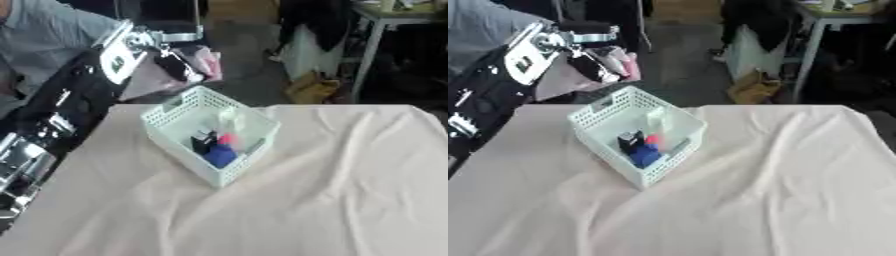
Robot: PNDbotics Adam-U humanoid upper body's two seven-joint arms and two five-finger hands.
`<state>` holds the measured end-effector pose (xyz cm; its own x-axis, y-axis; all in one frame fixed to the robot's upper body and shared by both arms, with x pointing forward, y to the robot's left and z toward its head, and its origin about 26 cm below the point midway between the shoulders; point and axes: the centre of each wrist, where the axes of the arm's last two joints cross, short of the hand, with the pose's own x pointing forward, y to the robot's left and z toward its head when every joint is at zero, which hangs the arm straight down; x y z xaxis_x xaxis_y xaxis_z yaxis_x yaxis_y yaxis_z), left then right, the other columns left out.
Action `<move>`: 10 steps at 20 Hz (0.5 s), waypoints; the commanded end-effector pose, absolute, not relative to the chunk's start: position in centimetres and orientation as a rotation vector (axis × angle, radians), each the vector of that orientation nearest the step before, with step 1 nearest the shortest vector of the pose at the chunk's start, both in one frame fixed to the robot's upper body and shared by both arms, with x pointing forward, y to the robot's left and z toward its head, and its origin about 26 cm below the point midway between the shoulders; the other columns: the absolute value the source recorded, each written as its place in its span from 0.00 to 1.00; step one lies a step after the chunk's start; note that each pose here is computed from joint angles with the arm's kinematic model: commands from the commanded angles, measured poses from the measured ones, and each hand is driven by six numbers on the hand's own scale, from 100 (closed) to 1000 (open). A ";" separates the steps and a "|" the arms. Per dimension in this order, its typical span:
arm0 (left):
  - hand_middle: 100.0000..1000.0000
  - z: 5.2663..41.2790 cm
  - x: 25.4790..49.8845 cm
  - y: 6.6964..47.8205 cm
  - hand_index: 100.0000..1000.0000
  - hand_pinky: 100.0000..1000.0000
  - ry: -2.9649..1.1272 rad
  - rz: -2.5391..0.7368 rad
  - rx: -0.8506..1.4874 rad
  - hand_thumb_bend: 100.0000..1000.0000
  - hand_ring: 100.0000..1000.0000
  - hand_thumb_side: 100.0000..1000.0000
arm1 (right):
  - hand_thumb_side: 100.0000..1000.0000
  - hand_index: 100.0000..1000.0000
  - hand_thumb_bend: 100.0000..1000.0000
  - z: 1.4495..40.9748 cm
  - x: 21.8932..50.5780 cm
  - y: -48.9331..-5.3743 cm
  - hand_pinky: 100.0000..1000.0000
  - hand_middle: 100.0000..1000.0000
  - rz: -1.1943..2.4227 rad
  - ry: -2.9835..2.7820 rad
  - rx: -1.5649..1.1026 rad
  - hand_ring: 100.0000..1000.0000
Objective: Pick up objects on the table and place them in the box.
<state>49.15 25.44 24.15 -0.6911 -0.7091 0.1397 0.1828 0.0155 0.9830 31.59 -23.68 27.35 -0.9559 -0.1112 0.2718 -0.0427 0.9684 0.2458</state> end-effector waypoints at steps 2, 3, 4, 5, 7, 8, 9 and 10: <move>0.00 23.9 50.0 24.0 0.07 0.00 -1.720 -1.739 0.617 0.20 0.00 0.00 | 0.93 0.75 0.00 28.3 31.3 -23.4 0.80 0.72 -0.339 -2.860 0.152 0.86; 0.00 23.3 50.2 23.8 0.07 0.00 -1.718 -1.745 0.624 0.20 0.00 0.00 | 0.93 0.75 0.00 28.3 31.3 -23.4 0.80 0.72 -0.339 -2.859 0.154 0.86; 0.00 22.5 50.4 23.6 0.07 0.00 -1.712 -1.750 0.627 0.20 0.00 0.00 | 0.93 0.74 0.00 28.3 31.3 -23.3 0.80 0.72 -0.339 -2.859 0.158 0.86; 0.00 21.8 50.6 23.4 0.07 0.00 -1.706 -1.754 0.633 0.20 0.00 0.00 | 0.94 0.74 0.00 28.3 31.3 -23.3 0.80 0.72 -0.339 -2.859 0.161 0.86; 0.00 20.6 50.8 23.3 0.07 0.00 -1.699 -1.761 0.646 0.20 0.00 0.00 | 0.93 0.74 0.00 28.3 31.3 -23.2 0.80 0.72 -0.338 -2.858 0.166 0.86; 0.00 19.8 50.9 23.3 0.07 0.00 -1.693 -1.761 0.648 0.20 0.00 0.00 | 0.93 0.74 0.00 28.3 31.3 -23.2 0.80 0.72 -0.339 -2.858 0.168 0.86; 0.00 19.1 50.9 23.2 0.07 0.00 -1.689 -1.763 0.655 0.19 0.00 0.00 | 0.93 0.74 0.00 28.3 31.3 -23.2 0.80 0.72 -0.339 -2.857 0.169 0.86; 0.00 18.3 50.9 23.2 0.07 0.00 -1.684 -1.762 0.655 0.19 0.00 0.00 | 0.93 0.74 0.00 28.4 31.3 -23.1 0.80 0.72 -0.340 -2.858 0.172 0.86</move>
<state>50.67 22.99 17.45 -0.6945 -0.7146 0.0837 0.1278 -0.0081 0.9918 31.62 -23.37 27.48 -0.9537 -0.1307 0.2709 -0.0606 0.9658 0.2523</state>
